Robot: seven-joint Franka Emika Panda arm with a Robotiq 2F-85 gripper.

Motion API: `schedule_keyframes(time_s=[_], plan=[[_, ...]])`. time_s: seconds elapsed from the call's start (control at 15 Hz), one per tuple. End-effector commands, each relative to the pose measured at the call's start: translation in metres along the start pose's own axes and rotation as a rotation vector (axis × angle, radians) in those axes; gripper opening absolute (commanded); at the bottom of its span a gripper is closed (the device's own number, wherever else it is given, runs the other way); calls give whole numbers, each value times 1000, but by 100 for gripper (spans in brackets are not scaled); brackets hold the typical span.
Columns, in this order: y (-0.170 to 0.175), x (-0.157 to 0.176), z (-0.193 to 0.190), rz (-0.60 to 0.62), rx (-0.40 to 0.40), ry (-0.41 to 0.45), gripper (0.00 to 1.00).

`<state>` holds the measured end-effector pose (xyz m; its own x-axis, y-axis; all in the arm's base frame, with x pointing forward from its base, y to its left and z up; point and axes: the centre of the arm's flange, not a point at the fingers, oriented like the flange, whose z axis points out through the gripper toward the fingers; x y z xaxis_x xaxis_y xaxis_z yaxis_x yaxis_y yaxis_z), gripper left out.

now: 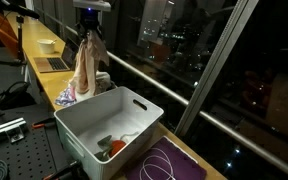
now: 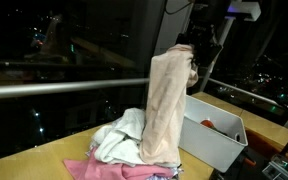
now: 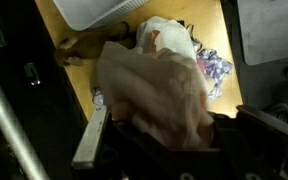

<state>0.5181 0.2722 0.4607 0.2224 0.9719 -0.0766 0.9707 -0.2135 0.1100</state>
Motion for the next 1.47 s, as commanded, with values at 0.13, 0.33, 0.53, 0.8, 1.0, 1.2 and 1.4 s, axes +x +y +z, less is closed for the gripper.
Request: schedule_keyframes(time_s=[0.13,0.33,0.53,0.8,1.0,1.2,1.4], plan=[[-4,1,-1,9,2,-12,28],[1,-8,-3,32,6,-7,48],[14,-30,-4,73,7,-3,69],[48,-97,12,161,10,-20,98],[74,-156,38,231,31,-28,100],[90,-201,74,293,66,-10,100],[93,-222,114,328,102,14,100]])
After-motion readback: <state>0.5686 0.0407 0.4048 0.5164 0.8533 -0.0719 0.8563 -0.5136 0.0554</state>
